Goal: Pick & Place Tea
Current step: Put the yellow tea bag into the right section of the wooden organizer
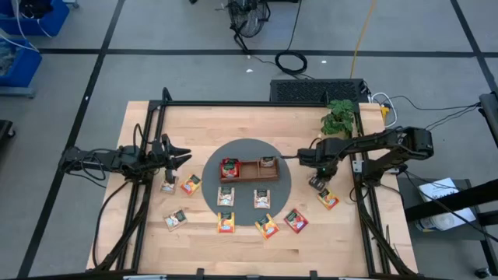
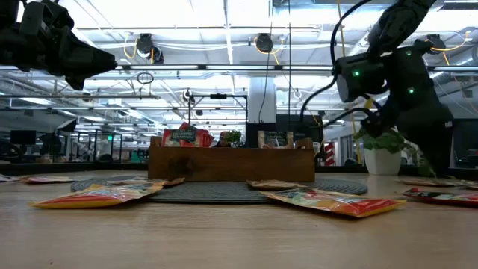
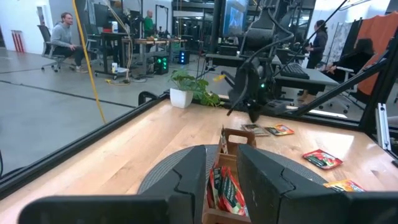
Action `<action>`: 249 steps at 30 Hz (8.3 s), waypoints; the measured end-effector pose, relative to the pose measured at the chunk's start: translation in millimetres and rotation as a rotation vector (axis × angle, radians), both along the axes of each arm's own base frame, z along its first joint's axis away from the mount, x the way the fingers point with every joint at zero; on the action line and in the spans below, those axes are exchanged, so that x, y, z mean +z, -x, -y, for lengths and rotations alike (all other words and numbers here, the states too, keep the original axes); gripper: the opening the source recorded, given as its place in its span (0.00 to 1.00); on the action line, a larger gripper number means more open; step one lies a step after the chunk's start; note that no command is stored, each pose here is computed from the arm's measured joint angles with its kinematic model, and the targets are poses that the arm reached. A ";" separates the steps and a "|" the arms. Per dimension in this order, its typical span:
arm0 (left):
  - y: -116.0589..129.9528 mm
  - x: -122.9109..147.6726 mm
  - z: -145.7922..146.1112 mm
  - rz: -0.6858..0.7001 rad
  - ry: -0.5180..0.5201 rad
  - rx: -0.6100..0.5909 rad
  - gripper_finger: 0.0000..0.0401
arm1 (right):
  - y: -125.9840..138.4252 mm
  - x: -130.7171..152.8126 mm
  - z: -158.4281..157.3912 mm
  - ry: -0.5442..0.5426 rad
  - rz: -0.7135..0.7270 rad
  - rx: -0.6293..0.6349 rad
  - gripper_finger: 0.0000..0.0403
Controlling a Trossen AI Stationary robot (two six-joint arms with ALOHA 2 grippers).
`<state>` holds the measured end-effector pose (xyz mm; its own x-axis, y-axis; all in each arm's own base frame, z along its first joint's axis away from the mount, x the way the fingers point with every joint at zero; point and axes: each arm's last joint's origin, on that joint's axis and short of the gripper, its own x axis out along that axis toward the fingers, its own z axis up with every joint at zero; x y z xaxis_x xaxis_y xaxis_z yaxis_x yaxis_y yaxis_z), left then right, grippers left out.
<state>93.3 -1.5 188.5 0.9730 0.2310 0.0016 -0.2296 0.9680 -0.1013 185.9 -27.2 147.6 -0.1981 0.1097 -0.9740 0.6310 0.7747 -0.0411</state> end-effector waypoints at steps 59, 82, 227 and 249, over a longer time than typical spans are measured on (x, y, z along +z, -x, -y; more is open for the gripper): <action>0.0 0.0 0.0 0.000 0.000 0.000 0.23 | 2.2 -11.9 -12.5 0.141 0.125 -0.235 0.00; 0.0 0.0 0.0 0.000 0.000 0.000 0.23 | -10.6 -13.0 -1.7 0.022 0.326 0.310 0.00; 0.0 0.0 0.0 0.000 0.000 0.000 0.23 | 1.6 -40.7 -7.2 0.132 0.094 -0.819 0.73; 0.0 0.0 0.0 0.000 0.000 0.000 0.23 | 3.0 -41.4 -7.3 0.142 0.090 -0.718 0.28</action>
<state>93.3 -1.5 188.5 0.9730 0.2310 0.0016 -0.2296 0.9680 -0.1013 182.9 -19.9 106.2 -0.0434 0.0540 -0.9976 0.9864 0.1610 -0.0342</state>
